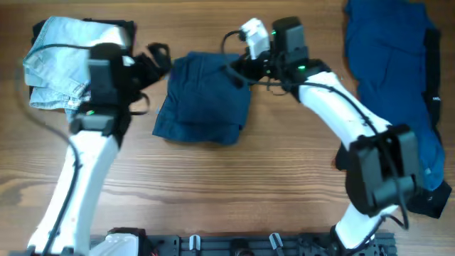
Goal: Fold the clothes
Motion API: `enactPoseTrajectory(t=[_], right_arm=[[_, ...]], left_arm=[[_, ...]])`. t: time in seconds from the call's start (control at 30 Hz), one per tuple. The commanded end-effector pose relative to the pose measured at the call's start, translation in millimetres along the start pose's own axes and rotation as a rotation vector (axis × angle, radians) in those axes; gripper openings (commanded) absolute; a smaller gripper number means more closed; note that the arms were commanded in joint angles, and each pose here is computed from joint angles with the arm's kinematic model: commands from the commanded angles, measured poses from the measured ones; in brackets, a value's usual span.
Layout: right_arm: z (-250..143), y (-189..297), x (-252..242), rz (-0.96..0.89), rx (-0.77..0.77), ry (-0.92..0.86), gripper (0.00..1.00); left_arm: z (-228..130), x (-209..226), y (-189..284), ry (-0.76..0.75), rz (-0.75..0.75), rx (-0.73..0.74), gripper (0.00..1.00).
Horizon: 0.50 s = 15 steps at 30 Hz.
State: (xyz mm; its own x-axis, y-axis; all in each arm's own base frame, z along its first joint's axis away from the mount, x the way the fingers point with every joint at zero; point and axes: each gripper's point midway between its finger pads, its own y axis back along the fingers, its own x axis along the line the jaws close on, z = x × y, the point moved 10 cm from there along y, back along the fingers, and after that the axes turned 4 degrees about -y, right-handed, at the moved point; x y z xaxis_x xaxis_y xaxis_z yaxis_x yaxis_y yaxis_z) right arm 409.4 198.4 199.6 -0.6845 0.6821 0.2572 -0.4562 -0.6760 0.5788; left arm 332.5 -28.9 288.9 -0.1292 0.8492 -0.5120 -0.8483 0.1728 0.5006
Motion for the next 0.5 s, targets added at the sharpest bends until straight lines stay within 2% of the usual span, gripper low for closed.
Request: enactPoseTrajectory(t=[0.0,0.1,0.3,0.47], right_arm=[[-18.7,-37.4,19.5,0.109,0.062,0.008,0.97],[-24.8,-48.2,29.8,0.165,0.077,0.017,0.97],[-36.7,-61.5,26.2,0.165,0.104,0.001,0.97],[-38.9,-75.0,16.7,0.105,0.074,-0.183,0.99]], left_arm=[[12.3,14.0,12.7,0.078,0.015,-0.014,1.0],[6.9,20.6,11.5,0.096,0.046,0.028,1.0],[-0.7,24.2,5.8,0.104,0.068,0.077,1.0],[-9.2,26.2,-2.4,0.107,0.083,0.128,1.0]])
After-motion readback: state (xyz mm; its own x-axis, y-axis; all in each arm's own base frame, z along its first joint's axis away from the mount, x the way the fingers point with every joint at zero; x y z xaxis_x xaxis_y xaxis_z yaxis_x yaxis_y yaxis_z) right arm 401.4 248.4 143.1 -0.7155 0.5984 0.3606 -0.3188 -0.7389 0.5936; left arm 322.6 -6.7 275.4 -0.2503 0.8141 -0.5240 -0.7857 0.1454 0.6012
